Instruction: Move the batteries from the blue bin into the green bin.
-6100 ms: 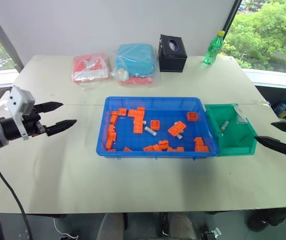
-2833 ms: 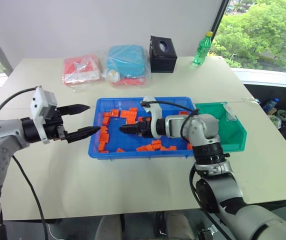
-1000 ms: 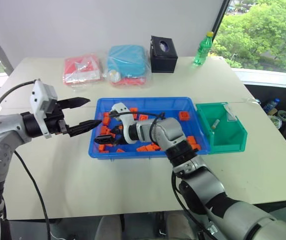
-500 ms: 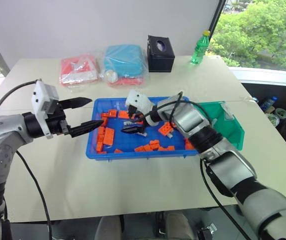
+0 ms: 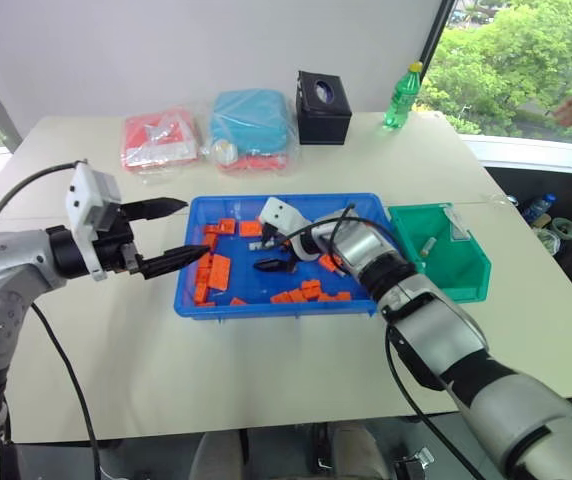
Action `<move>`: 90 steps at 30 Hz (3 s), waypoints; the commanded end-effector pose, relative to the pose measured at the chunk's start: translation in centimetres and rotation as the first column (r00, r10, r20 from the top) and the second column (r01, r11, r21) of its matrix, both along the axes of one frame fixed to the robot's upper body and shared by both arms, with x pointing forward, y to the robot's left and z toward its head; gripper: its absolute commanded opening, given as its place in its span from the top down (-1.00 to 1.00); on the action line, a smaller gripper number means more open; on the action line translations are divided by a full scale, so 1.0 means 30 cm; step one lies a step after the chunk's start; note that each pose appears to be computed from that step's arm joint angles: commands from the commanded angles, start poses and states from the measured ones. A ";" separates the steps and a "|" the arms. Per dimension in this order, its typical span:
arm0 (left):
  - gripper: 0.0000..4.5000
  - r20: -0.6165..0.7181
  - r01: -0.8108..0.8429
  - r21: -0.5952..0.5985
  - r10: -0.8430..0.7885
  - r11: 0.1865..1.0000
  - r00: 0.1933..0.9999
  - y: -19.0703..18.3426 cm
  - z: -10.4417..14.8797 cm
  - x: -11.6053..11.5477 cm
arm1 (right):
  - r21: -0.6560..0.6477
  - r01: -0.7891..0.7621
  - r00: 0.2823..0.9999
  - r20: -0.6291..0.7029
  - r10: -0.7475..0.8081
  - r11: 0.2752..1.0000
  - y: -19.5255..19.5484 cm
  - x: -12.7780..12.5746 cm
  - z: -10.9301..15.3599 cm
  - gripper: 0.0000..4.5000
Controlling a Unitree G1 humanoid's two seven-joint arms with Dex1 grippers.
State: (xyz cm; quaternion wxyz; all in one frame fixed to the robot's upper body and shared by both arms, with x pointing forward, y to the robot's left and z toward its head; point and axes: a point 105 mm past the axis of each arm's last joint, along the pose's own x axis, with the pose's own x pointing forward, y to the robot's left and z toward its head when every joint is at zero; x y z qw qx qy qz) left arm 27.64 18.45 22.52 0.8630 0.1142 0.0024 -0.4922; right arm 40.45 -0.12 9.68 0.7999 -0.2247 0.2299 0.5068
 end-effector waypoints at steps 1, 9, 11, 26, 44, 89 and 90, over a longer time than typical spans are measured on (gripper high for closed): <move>-1.00 0.025 0.037 0.019 -0.037 0.999 0.999 -0.019 0.021 -0.021 | 0.020 0.009 1.000 -0.026 -0.009 1.000 -0.003 0.010 0.017 -0.74; -1.00 0.026 0.036 0.014 -0.037 0.999 0.999 -0.018 0.020 -0.014 | 0.096 -0.002 0.996 -0.084 0.010 0.995 0.035 -0.008 0.042 0.52; -1.00 0.023 0.041 0.012 -0.042 0.999 0.999 -0.020 0.017 -0.012 | 0.117 -0.009 0.996 -0.085 0.019 0.993 0.042 -0.015 0.058 0.52; -1.00 -0.026 0.153 -0.011 -0.154 0.988 0.988 -0.079 -0.015 0.011 | 0.413 0.403 0.911 -0.092 -0.403 0.817 -0.345 -0.142 0.386 0.52; -1.00 -0.039 0.037 0.073 -0.034 0.997 0.999 0.071 0.005 0.011 | 0.273 0.135 0.987 -0.123 -0.105 0.952 0.103 -0.196 0.130 -0.51; -1.00 -0.047 0.211 -0.047 -0.213 0.976 0.976 -0.123 -0.031 0.066 | 0.498 0.815 0.473 -0.274 -0.837 0.298 -0.788 -0.277 0.300 0.97; -1.00 -0.045 0.214 -0.047 -0.216 0.976 0.975 -0.125 -0.029 0.069 | 0.489 0.825 0.453 -0.275 -0.848 0.283 -0.810 -0.288 0.292 0.97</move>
